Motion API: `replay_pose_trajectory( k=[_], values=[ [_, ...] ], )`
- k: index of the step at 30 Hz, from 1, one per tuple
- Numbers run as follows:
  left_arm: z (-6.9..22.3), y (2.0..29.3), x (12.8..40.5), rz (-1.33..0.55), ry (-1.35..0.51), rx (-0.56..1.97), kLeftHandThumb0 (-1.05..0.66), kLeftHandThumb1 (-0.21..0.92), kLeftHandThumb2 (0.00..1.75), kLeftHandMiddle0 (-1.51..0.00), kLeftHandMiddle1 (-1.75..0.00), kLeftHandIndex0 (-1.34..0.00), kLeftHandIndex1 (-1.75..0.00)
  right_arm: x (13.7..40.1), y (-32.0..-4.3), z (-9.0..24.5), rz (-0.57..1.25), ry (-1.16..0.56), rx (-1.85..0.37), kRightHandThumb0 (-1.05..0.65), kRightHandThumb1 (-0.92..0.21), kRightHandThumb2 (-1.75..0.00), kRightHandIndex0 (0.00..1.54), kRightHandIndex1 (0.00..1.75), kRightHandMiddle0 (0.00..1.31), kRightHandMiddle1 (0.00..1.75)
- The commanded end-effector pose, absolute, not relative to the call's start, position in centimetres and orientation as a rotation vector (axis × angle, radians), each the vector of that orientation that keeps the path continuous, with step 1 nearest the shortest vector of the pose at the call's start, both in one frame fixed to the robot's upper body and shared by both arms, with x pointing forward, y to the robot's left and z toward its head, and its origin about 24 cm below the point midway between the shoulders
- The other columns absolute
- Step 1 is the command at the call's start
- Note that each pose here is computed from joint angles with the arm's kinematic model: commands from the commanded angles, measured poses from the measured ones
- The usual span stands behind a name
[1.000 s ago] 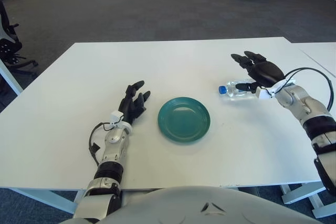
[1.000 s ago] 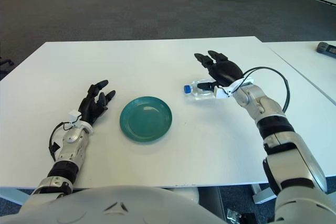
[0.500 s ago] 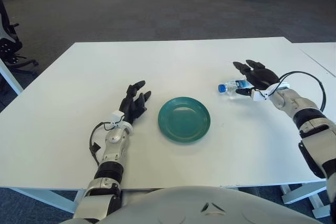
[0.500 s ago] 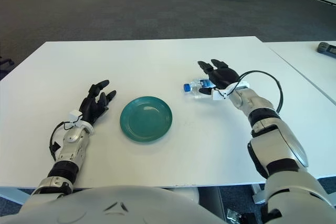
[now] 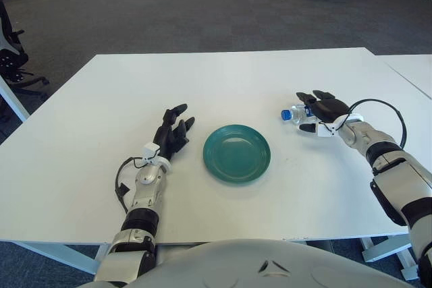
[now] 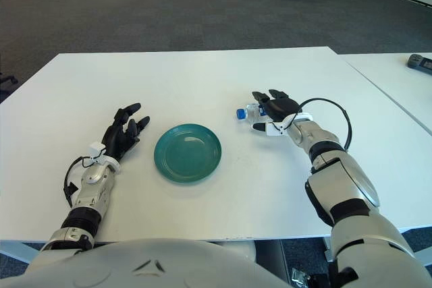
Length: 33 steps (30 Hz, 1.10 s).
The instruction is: Put the bottle into the plate.
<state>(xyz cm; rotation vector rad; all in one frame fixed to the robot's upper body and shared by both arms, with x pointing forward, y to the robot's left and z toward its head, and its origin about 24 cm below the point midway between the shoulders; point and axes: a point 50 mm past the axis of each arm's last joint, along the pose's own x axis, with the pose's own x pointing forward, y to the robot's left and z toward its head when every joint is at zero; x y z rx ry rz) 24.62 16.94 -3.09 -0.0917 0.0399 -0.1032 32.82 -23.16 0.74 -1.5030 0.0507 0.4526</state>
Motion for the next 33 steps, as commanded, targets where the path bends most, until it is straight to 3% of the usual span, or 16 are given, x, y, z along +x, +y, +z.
replay_pose_trajectory(
  k=[1, 27, 33],
  values=[
    [-3.5, 17.1, 24.2, -0.11, 0.056, -0.093, -0.83, 0.92, 0.91, -0.61, -0.03, -0.1, -0.97, 32.8, -22.8, 0.3, 0.474, 0.081, -1.5, -1.05, -0.92, -0.69, 0.04, 0.01, 0.03, 0.05],
    [-3.3, 17.4, 24.1, -0.097, 0.043, -0.136, -0.83, 0.92, 0.93, -0.65, -0.04, -0.12, -1.0, 31.5, -22.7, -1.6, 0.581, 0.173, -1.547, -1.03, -0.92, -0.68, 0.08, 0.01, 0.0, 0.14],
    [-3.3, 17.5, 24.1, -0.096, 0.034, -0.148, -0.82, 0.92, 0.94, -0.68, -0.06, -0.17, -1.04, 31.2, -22.8, -2.0, 0.618, 0.181, -1.596, -0.97, -0.92, -0.58, 0.18, 0.02, 0.0, 0.34]
  ],
)
